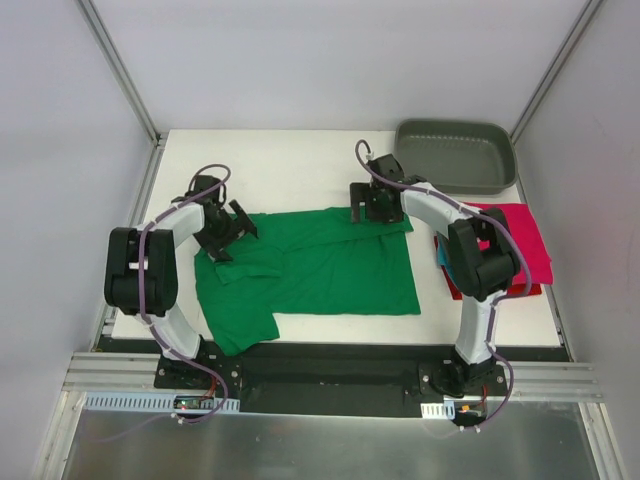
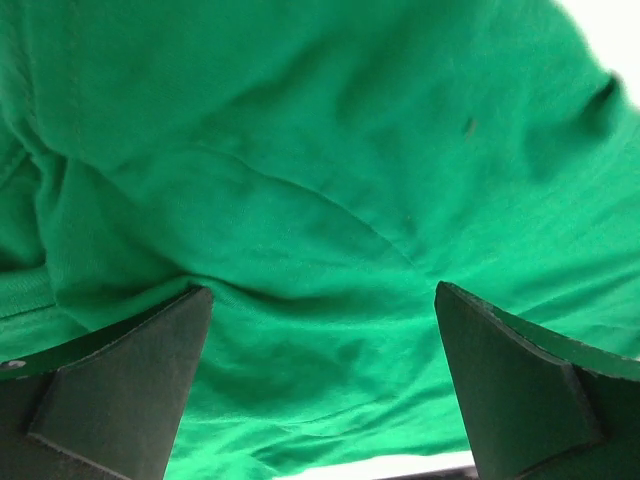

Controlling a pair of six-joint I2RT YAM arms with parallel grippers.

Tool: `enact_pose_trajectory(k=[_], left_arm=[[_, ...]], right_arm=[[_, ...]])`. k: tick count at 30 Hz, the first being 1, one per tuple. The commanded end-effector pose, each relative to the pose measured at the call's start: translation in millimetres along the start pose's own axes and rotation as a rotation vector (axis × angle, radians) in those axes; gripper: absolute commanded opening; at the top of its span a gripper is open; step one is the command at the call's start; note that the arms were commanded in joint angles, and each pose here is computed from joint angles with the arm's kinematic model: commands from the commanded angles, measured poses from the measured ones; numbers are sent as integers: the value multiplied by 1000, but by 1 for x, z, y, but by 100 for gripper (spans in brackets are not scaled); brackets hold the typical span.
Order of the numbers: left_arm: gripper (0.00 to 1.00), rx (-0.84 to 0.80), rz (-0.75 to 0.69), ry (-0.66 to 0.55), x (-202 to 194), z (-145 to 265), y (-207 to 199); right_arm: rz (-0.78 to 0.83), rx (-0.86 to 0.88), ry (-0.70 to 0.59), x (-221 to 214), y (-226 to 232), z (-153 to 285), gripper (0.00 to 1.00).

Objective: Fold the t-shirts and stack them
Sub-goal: Fold the flattened tshirt in 1/3 of the way

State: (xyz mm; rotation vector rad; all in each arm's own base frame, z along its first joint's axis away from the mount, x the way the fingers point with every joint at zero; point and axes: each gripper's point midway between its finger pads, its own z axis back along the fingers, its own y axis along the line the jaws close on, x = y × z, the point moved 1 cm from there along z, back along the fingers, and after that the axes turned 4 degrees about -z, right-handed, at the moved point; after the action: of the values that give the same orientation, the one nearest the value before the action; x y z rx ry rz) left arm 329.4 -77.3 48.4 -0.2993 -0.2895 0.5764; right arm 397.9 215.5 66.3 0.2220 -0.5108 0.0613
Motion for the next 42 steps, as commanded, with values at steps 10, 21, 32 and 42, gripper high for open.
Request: enact_pose_trajectory(k=[10,21,32,42], left_arm=[[99,188,120,-31,30,-13,66],[99,95,110,-89,54,16,48],[98,143,43,-280,116,51,33],[63,268,46,-253,142,20,52]], right_arm=[[-176,-84,159,-34,-54,-10,96],[-184,40,22,2,-65,36,96],[70,-80,38,43,-75,21,90],[135,-184,172,44,-91,3,42]])
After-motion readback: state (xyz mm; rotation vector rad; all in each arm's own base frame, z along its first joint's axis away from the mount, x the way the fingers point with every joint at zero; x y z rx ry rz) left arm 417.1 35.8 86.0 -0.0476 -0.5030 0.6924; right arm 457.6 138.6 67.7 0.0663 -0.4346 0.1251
